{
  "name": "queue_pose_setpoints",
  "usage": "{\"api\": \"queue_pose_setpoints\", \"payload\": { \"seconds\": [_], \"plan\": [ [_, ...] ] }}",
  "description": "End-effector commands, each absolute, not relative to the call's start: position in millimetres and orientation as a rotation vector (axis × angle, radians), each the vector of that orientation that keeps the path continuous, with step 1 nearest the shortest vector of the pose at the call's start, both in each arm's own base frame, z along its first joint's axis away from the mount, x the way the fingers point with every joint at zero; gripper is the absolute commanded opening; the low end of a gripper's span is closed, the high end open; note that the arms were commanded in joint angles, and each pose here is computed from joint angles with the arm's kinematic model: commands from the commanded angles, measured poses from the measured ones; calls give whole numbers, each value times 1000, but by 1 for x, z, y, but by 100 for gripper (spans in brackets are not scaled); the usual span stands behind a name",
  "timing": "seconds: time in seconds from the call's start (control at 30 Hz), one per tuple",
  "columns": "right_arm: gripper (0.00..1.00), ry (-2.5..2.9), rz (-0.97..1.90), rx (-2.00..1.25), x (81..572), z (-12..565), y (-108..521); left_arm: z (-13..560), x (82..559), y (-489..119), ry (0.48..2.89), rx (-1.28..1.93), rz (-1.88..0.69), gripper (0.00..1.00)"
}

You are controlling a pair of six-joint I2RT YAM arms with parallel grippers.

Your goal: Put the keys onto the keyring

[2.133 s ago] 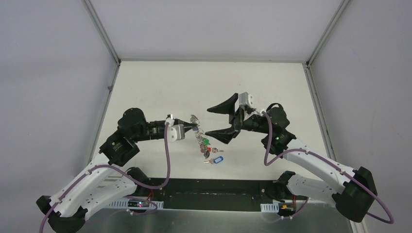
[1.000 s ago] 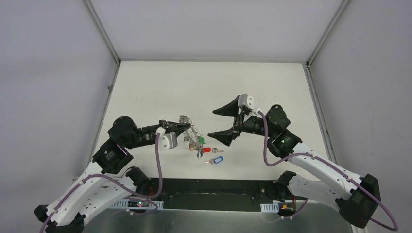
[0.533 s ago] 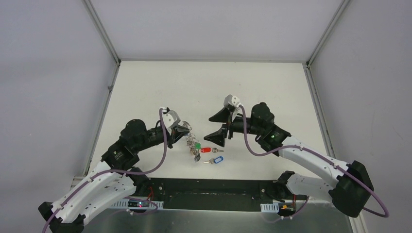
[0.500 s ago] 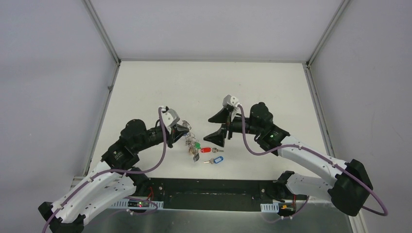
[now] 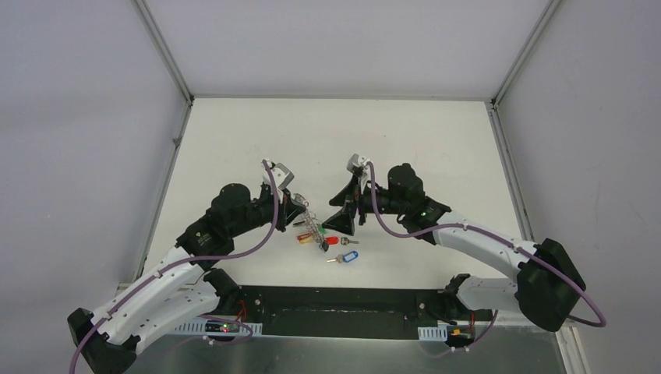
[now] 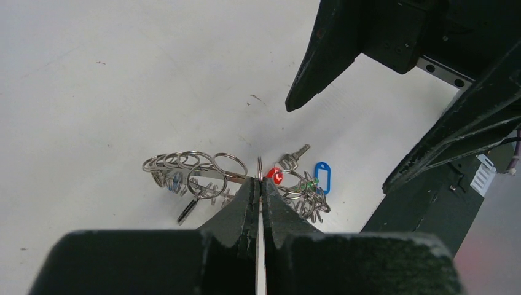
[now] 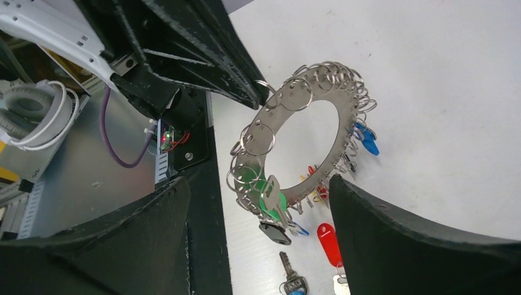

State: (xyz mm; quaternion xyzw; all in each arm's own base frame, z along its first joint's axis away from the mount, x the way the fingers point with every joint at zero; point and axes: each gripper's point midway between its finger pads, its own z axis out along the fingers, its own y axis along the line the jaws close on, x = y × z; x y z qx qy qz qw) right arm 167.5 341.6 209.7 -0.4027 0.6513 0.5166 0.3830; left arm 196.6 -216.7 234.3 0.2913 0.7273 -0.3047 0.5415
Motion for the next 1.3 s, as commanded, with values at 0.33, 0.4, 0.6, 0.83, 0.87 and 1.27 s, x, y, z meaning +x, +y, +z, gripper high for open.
{"api": "queue_pose_setpoints", "payload": {
  "seconds": [0.33, 0.4, 0.6, 0.83, 0.87, 1.27],
  "plan": [
    [87, 2000, 1467, -419, 215, 238, 348, 234, 191, -213, 1649, 710, -721, 0],
    [89, 2115, 1495, -325, 215, 231, 346, 225, 189, -212, 1670, 694, -730, 0],
    [78, 2331, 1699, -194, 201, 215, 360, 213, 185, -208, 1695, 651, -751, 0],
    [60, 2541, 1800, -48, 181, 201, 372, 208, 181, -205, 1701, 626, -767, 0],
    [58, 2561, 1808, -42, 177, 200, 373, 207, 181, -205, 1703, 623, -769, 0],
    [38, 2770, 1808, 115, 150, 183, 384, 204, 179, -204, 1711, 608, -778, 0]
  ]
}}
